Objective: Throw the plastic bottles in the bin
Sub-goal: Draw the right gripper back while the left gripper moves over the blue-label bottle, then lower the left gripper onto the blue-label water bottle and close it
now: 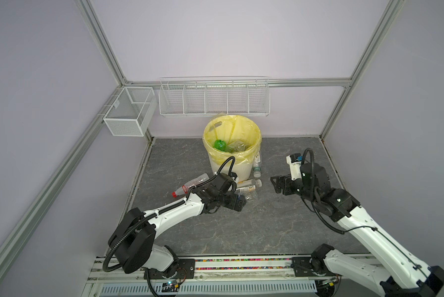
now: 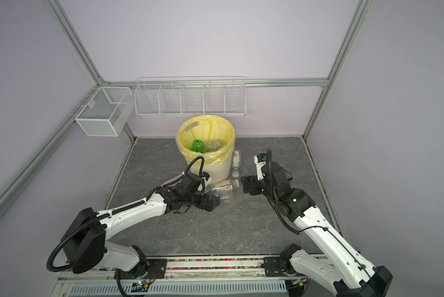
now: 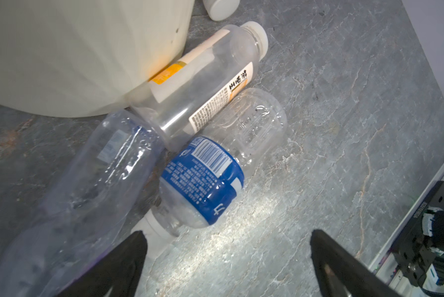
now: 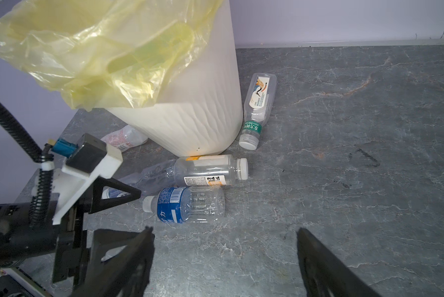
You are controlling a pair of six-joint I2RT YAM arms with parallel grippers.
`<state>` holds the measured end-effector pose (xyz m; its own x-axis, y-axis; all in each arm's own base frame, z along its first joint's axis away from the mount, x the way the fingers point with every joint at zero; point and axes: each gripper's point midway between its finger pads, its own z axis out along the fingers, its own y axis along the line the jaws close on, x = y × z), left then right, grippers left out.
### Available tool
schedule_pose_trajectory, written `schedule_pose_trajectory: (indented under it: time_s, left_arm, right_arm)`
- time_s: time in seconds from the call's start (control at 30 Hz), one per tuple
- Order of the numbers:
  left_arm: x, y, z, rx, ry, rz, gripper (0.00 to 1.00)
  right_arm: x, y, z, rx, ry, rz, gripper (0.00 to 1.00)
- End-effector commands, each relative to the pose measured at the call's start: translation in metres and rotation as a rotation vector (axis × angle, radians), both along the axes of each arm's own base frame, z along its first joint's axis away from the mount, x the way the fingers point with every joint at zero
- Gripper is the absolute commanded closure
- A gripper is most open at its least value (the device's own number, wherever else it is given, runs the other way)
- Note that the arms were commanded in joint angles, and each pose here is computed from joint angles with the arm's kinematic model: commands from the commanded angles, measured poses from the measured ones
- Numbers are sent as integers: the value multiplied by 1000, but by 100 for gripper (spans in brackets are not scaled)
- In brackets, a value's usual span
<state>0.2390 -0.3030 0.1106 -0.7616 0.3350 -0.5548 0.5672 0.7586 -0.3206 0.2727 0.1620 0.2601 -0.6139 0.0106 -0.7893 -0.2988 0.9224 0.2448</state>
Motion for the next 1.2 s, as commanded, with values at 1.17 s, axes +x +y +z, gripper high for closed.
schedule_pose_trajectory:
  time_s: [1.17]
  left_arm:
    - [-8,-42,-35,102,13,-117,2]
  right_arm:
    - [4,-20,1,38,-36,-106,12]
